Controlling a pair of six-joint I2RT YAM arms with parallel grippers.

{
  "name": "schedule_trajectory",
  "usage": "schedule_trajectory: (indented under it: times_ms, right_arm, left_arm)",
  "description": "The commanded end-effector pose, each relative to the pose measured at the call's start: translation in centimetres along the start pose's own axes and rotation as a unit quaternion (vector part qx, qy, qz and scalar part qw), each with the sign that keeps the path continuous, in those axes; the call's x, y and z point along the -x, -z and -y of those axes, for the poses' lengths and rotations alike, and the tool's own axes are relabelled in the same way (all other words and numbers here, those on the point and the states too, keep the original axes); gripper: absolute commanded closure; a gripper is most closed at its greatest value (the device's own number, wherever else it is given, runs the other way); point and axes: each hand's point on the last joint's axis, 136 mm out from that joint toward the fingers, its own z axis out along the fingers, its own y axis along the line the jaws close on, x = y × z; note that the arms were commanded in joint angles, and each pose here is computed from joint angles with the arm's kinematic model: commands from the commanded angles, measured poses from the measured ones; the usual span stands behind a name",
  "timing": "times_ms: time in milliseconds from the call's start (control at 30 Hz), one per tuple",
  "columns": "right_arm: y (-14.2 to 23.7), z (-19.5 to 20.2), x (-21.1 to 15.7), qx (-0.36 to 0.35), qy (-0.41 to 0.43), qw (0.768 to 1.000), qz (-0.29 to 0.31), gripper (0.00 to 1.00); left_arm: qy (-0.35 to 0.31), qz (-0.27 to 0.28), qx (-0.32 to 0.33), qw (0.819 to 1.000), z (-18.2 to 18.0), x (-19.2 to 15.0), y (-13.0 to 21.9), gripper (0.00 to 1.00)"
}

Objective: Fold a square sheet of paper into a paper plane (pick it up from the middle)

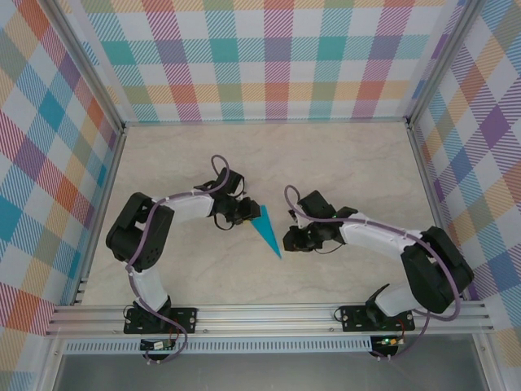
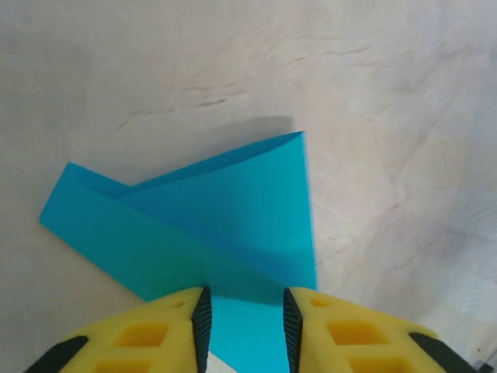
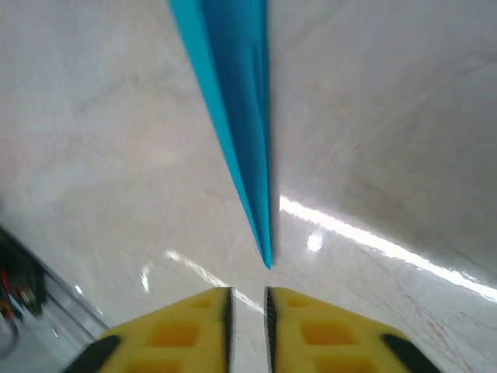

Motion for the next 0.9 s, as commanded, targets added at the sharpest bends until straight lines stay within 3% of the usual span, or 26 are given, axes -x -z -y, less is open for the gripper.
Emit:
schedule_trajectory:
  times_ms: [0, 200, 267, 400, 533, 733, 867]
  right_arm:
    - [2.2, 1.6, 3.2, -0.063, -0.062, 0.993, 0.082, 0.54]
    - [3.3, 4.8, 4.6, -0.115, -0.141, 0.976, 0.118, 0.08]
    - [3.5, 5.6, 4.6, -0.130, -0.147, 0.972, 0.127, 0.00]
    - [4.0, 7.2, 4.3, -0.149, -0.171, 0.965, 0.135, 0.00]
    - [4.5, 8.7, 3.6, -0.159, -0.203, 0.955, 0.147, 0.00]
    - [5.5, 9.7, 2.9, -0.166, -0.220, 0.947, 0.163, 0.00]
    - [5.9, 9.8, 2.8, -0.167, -0.222, 0.946, 0.165, 0.00]
  left_arm:
    - [0.023, 0.012, 0.032, 0.999, 1.4, 0.4, 3.8, 0.55]
    - [0.021, 0.020, 0.152, 0.988, 0.7, -0.9, 6.3, 0.28]
    - [0.006, 0.025, 0.187, 0.982, 0.9, -1.2, 6.6, 0.22]
    - [-0.026, 0.026, 0.247, 0.968, 2.1, -2.0, 5.9, 0.17]
    - [-0.032, 0.003, 0.279, 0.960, 2.8, -2.7, 3.5, 0.19]
    - [-0.024, -0.041, 0.287, 0.957, 3.1, -3.9, 0.1, 0.28]
    - [-0.010, -0.046, 0.291, 0.955, 3.0, -4.2, 0.0, 0.37]
